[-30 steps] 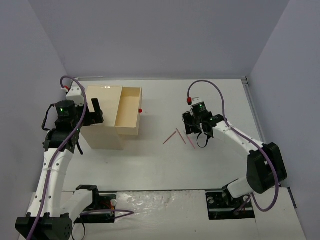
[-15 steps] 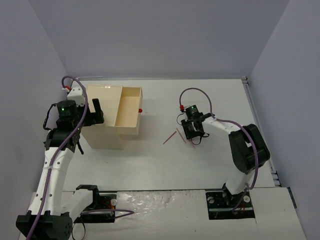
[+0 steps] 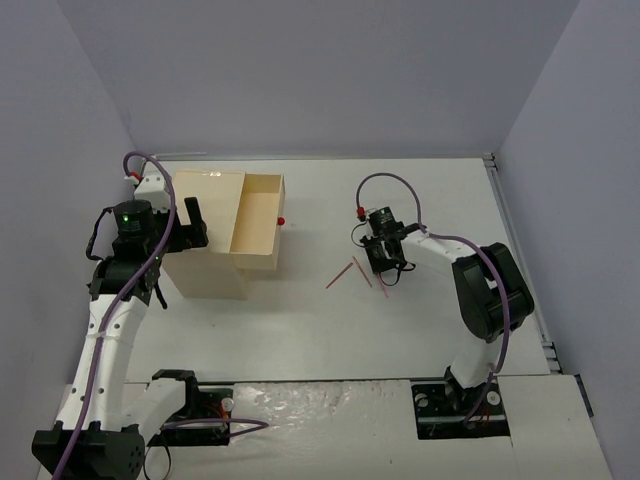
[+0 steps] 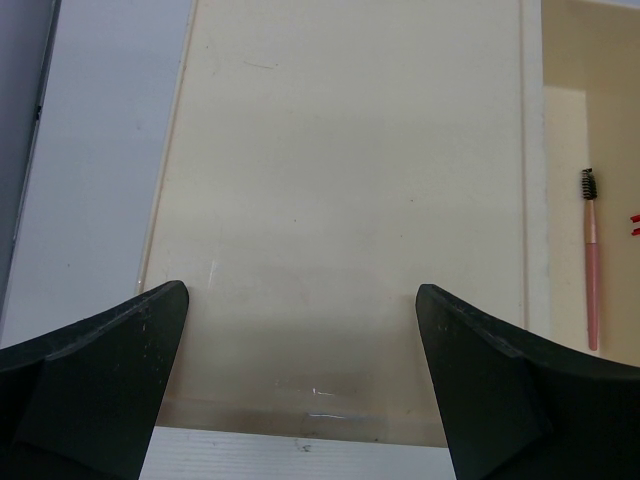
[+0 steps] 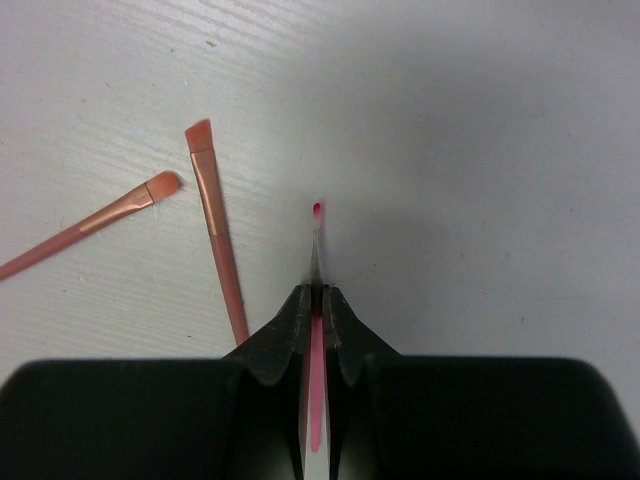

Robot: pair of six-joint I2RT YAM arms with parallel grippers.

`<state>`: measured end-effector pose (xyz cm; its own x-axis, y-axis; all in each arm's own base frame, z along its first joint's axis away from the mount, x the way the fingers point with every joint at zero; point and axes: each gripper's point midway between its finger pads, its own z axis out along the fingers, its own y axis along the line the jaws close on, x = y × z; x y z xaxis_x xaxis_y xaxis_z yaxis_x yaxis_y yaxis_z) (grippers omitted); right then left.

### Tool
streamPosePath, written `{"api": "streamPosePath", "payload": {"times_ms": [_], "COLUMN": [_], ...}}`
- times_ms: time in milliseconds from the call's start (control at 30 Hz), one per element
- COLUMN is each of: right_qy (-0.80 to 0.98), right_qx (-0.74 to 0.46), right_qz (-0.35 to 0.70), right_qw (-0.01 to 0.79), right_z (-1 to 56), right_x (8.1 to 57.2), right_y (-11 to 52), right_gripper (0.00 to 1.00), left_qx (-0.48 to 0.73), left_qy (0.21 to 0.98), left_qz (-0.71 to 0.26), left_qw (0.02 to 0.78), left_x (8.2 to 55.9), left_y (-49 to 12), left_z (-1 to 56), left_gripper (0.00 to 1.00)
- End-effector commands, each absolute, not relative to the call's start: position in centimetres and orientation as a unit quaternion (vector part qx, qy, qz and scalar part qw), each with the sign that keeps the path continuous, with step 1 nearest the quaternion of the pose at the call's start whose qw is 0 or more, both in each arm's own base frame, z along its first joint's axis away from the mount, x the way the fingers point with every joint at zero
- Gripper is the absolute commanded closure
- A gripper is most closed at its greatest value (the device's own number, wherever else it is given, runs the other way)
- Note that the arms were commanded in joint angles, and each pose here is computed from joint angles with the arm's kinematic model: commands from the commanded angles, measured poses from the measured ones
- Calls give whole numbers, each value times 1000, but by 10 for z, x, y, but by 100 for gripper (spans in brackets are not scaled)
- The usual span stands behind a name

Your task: Organize the makeup

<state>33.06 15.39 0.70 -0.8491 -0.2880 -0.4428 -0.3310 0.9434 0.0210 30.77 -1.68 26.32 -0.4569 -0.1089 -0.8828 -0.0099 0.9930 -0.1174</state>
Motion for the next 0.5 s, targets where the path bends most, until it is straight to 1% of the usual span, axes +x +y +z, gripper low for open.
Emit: {"api": "streamPosePath", "payload": {"times_ms": [0,133,233,333,433,467], "right_qy": [962,951,924,882,834,824], "right_qx": [-152,-140,-129,-121,-115,-113], "right_qz": [27,39,82,139,216,244], "right_qw": [224,273,351,433,494,499], "right_z": [13,54,120,200,263,275], "right_x": [334,348,367,379,383,382], "right_y": [142,148,168,205,251,268], "right_gripper": [100,100,100,100,100,100], "left_qx": [-37,-38,-37,-37,-38,-38], "left_qy": [828,828,828,828,827,828], "left_qz": [-54,-54,-55,-55,-53,-53], "left_qw": [556,557,557,557,558,557], "left_x": [317,317,317,317,317,317], "left_y": [-17,-17,-18,-18,-17,-17], "left_z": [288,289,289,289,289,288], "left_gripper": [3,3,3,3,3,3]}}
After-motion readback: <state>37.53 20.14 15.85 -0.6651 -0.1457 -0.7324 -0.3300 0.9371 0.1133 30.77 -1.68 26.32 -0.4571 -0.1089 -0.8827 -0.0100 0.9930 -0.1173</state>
